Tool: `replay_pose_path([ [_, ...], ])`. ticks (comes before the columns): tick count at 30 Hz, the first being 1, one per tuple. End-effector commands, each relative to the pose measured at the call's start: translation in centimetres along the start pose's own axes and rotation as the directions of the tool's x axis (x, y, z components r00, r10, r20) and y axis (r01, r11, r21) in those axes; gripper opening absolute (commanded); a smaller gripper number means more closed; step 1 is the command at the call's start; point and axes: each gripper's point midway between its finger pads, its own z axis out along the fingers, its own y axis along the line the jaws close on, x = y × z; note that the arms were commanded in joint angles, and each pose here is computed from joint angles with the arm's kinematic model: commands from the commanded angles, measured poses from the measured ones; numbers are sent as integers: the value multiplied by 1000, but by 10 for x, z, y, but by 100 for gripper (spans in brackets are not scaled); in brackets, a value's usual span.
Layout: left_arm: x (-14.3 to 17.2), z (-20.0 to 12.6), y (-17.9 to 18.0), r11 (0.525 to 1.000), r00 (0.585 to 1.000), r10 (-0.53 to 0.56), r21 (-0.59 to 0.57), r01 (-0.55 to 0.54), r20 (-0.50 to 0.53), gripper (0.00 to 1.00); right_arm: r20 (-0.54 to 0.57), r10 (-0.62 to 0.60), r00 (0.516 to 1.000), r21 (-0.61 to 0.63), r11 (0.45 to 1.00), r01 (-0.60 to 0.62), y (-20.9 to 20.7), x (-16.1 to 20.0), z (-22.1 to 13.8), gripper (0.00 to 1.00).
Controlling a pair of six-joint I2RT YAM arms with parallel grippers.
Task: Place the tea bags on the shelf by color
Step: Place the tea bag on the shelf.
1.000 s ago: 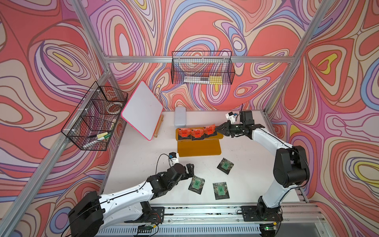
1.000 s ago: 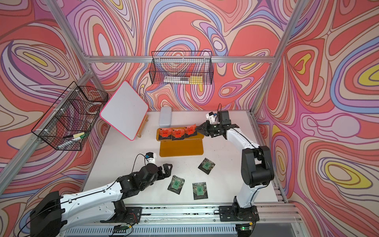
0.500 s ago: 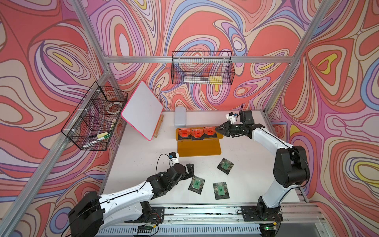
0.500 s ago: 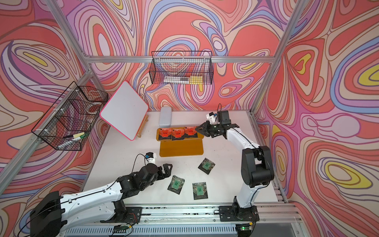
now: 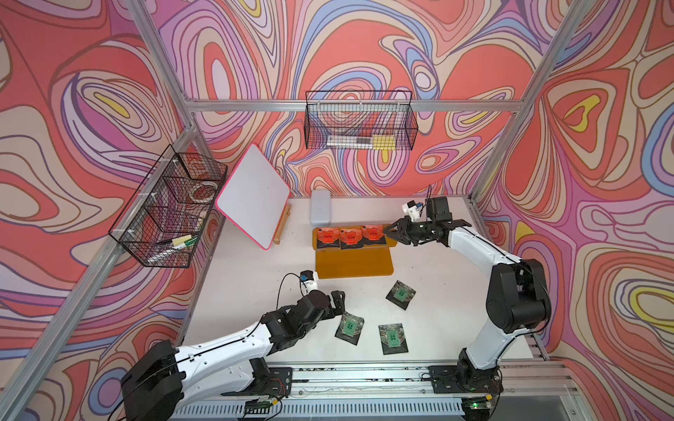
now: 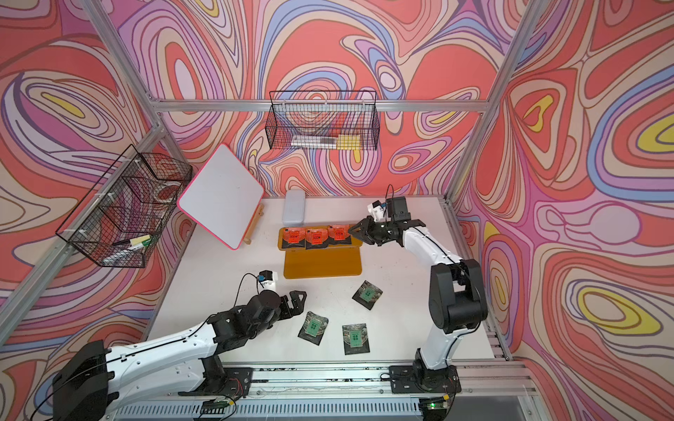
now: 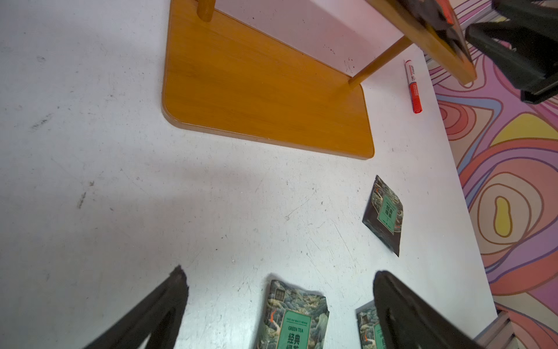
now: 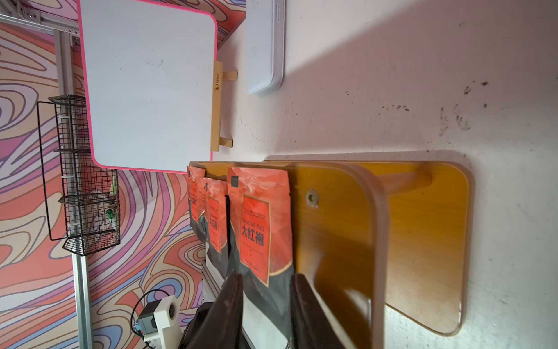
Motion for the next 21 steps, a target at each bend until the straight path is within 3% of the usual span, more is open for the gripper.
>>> replay_pose_path([
  [1, 0, -6, -3, 999, 999, 37, 11, -37, -10, 99, 41, -61, 997, 2, 998, 61, 15, -1, -18, 33],
  [13, 33, -23, -21, 974, 961, 190, 164, -158, -201, 99, 93, -144, 985, 85, 987, 137, 14, 46, -58, 41],
  [21, 66, -16, -12, 969, 910, 230, 166, -182, -344, 99, 83, -211, 974, 71, 976, 205, 11, 105, -67, 41],
])
